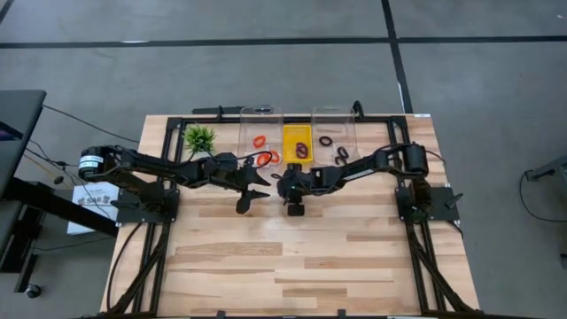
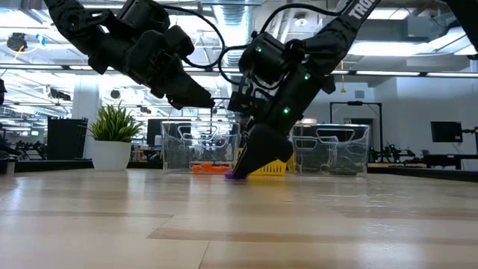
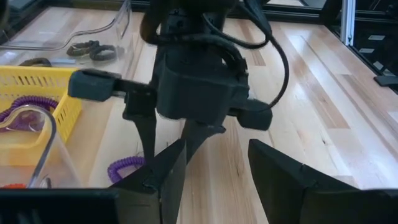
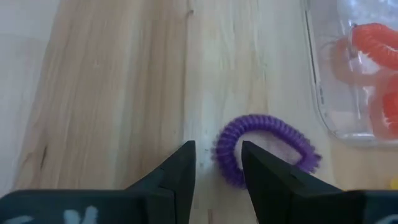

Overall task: Sort spring keychains
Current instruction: Put the purple spring keychain into the yellow bin

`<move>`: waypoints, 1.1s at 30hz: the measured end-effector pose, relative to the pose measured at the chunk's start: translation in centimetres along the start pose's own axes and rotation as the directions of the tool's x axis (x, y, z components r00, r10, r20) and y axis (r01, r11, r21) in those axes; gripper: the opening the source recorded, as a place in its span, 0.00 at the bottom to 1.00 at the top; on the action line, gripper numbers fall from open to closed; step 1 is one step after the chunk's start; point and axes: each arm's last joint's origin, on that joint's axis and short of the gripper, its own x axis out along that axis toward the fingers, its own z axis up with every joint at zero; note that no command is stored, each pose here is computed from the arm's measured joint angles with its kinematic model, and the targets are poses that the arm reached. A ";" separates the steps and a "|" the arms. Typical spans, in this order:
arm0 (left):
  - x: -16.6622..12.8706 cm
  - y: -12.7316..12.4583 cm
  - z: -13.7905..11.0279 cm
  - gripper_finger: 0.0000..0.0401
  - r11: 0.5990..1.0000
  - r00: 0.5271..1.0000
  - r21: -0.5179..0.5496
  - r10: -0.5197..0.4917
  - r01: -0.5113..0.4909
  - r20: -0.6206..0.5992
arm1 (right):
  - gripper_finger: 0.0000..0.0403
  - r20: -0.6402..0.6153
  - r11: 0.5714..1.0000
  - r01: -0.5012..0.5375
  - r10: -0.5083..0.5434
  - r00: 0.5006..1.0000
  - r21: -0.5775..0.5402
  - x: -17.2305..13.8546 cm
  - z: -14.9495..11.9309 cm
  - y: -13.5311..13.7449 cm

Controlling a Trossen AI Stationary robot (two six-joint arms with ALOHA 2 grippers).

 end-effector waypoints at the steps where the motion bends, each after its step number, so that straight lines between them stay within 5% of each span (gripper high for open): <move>1: 0.0 0.0 0.0 0.43 1.000 1.000 0.000 0.000 0.000 0.000 | 0.30 -0.001 1.000 -0.001 0.001 1.000 0.001 0.2 -0.1 0.0; 10: 0.0 0.0 0.0 0.43 1.000 1.000 0.000 0.000 0.000 0.000 | 0.27 -0.062 0.999 -0.012 0.015 0.998 0.047 1.0 -0.9 0.3; 19: 0.0 0.0 0.0 0.43 1.000 1.000 0.000 0.000 0.000 -0.001 | 0.03 -0.078 0.999 -0.018 0.022 0.997 0.050 0.9 -0.9 0.9; 33: 0.0 0.0 -0.1 0.43 1.000 1.000 -0.002 -0.001 0.001 -0.009 | 0.02 -0.103 0.996 0.062 -0.069 0.992 -0.066 -2.2 0.1 3.8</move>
